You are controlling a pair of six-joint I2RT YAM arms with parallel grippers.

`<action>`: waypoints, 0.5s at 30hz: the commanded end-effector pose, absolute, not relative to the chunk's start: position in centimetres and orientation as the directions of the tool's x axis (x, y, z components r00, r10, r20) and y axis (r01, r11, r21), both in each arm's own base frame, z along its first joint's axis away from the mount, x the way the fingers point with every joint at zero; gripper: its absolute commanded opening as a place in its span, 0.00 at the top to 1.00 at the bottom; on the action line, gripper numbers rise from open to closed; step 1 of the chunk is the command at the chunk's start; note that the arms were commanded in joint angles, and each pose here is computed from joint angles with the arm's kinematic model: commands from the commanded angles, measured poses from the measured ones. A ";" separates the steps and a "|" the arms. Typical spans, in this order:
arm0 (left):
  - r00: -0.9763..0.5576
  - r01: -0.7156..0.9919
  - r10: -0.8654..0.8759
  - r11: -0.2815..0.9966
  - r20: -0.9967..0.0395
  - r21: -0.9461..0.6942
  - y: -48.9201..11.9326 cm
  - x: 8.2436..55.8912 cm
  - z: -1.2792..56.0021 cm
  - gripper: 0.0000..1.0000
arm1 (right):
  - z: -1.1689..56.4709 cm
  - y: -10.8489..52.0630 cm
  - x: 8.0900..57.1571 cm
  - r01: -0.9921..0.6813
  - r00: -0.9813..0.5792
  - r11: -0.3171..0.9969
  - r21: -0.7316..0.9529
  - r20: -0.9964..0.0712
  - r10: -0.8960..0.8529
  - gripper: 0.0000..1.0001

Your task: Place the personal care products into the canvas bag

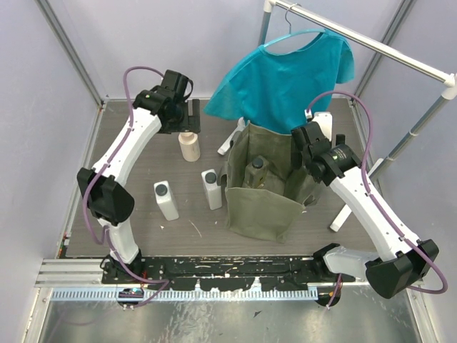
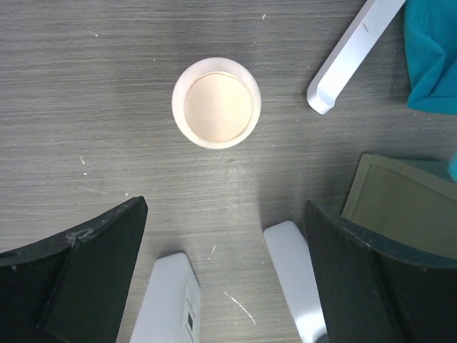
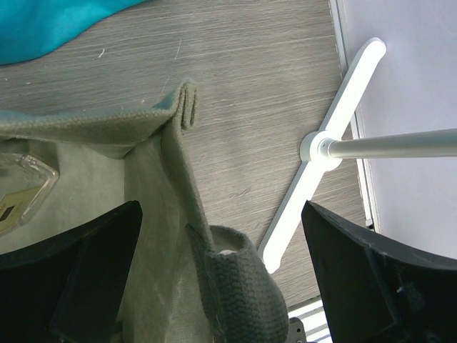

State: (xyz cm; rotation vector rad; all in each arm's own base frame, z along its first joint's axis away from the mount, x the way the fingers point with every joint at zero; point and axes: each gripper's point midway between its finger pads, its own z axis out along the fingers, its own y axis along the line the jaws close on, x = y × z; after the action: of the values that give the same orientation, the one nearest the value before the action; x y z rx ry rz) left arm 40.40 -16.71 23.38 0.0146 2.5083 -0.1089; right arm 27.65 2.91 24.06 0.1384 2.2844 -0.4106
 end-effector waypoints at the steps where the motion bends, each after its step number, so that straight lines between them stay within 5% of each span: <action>1: -0.794 0.040 -0.028 0.994 -0.608 -0.098 -17.5 42.8 21.6 0.02 | 24.9 2.4 28.1 0.267 -0.646 0.932 -0.244 -0.763 -0.015 0.00; 15: -0.835 -0.008 -0.004 1.000 -0.550 0.004 -16.1 46.4 14.8 0.02 | 24.2 2.8 27.4 0.270 -0.651 0.943 -0.196 -0.758 0.029 0.00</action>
State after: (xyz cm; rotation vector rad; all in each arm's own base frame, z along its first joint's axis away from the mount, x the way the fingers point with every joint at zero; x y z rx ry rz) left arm 44.80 -16.95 15.66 0.0121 2.5802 -0.0292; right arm 27.61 2.95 23.91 0.1611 2.2842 -0.4017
